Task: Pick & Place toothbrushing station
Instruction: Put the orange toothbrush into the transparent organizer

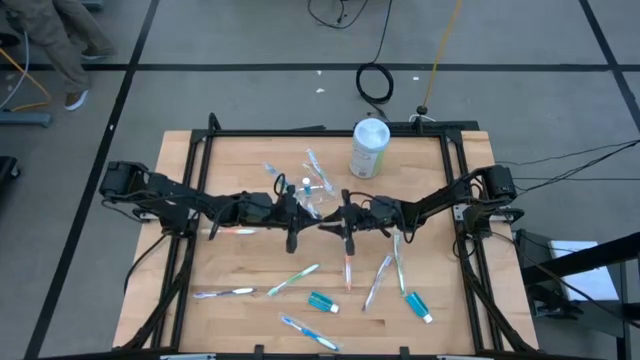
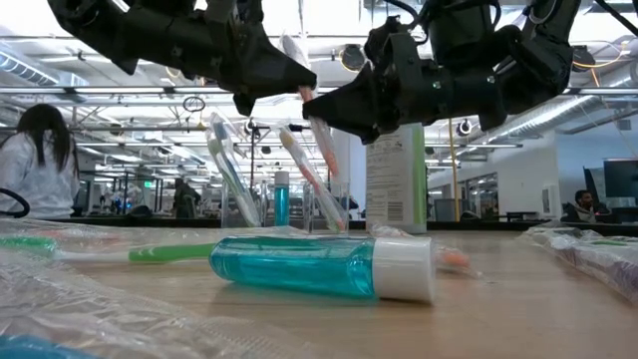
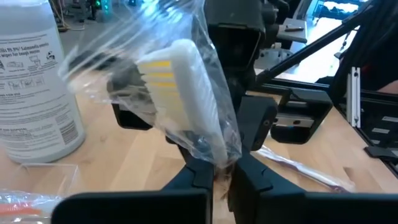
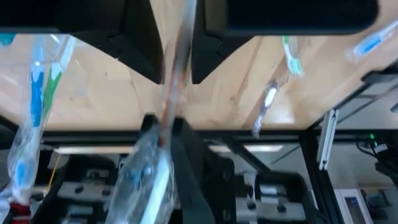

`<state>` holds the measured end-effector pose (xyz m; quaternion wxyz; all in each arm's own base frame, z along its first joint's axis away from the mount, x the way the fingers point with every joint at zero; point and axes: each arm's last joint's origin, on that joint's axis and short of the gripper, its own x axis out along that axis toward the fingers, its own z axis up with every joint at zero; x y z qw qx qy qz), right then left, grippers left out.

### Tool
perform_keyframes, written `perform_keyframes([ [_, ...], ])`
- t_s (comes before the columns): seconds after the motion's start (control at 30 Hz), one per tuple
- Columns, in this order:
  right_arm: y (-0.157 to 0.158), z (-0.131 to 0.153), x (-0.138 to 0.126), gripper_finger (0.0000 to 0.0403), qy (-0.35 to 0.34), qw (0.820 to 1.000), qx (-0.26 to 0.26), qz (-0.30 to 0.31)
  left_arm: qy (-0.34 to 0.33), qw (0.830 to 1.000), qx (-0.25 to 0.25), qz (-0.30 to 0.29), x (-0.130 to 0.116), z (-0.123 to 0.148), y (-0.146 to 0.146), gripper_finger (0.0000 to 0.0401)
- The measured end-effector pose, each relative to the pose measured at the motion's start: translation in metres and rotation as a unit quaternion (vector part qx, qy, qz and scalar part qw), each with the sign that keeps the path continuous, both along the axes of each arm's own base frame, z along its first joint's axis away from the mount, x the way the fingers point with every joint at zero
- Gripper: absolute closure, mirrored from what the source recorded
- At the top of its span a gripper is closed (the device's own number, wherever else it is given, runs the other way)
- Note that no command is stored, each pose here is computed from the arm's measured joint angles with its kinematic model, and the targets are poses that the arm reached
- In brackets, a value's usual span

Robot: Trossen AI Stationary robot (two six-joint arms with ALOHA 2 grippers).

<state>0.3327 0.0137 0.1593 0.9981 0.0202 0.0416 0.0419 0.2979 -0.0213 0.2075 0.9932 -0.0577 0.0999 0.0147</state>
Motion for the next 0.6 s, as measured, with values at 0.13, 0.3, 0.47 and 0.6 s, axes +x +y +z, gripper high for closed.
perform_keyframes([
  [0.13,0.0,-0.003,0.0,0.0298,0.017,1.0,-0.001,0.0,0.001,1.0,0.0,0.0,-0.001,0.001,0.0,0.038],
  [0.3,0.001,-0.01,-0.001,0.0272,0.052,0.999,-0.002,0.002,0.024,1.0,0.002,0.012,-0.016,0.015,0.004,0.0363],
  [0.47,0.001,-0.013,-0.002,0.026,0.069,0.998,0.003,0.001,0.038,0.999,0.025,0.01,-0.042,0.038,0.006,0.0377],
  [0.6,0.001,-0.013,-0.002,0.026,0.07,0.997,0.014,0.0,0.025,0.996,0.07,0.056,-0.068,0.061,0.011,0.0389],
])
